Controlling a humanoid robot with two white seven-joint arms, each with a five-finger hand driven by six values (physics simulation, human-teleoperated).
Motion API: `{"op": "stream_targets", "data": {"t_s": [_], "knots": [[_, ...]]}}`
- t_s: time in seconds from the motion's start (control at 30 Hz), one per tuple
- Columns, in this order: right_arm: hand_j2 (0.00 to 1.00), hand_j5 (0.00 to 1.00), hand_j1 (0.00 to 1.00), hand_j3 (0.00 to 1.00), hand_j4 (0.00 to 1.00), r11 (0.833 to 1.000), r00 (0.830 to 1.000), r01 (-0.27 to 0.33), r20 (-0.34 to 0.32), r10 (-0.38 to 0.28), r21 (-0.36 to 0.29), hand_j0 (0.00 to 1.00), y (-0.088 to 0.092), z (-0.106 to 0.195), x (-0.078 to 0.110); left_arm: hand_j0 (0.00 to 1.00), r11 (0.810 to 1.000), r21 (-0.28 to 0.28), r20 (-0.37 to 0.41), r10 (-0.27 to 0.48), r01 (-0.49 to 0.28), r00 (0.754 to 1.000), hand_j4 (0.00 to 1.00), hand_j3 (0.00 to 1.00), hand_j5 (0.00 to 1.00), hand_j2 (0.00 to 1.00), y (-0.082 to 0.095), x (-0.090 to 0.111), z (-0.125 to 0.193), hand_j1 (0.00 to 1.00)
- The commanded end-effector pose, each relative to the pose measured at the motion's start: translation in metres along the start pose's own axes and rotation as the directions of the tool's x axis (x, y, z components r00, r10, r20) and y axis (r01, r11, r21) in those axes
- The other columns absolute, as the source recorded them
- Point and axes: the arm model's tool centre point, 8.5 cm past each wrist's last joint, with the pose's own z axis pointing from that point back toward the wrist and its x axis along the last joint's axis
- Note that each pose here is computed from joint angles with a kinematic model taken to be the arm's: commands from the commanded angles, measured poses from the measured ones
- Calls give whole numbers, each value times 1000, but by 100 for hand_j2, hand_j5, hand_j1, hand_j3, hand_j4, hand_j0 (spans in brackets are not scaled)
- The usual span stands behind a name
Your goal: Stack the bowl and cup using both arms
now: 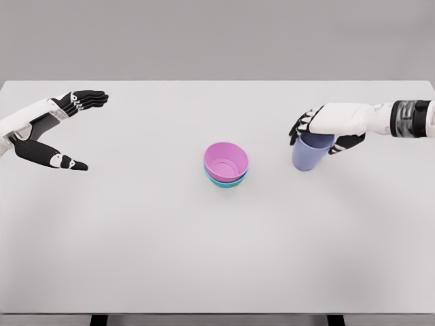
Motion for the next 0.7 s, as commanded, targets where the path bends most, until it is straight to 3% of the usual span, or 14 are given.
{"op": "stream_targets", "data": {"t_s": [0.0,0.53,0.67], "knots": [[64,64,64,64,64,1000,1000,4,2,-4,-7,64,-1,0,0,100,1000,5,2,5,-5,1000,100,100,100,100,1,1,0,100],[65,65,65,65,65,991,996,-55,67,63,-125,65,-61,-15,18,100,1000,4,2,6,-6,1000,100,100,100,100,1,0,0,100],[65,65,65,65,65,980,983,-85,146,111,-177,65,-82,-20,45,100,1000,4,2,6,-6,1000,100,100,100,100,1,0,0,100]]}}
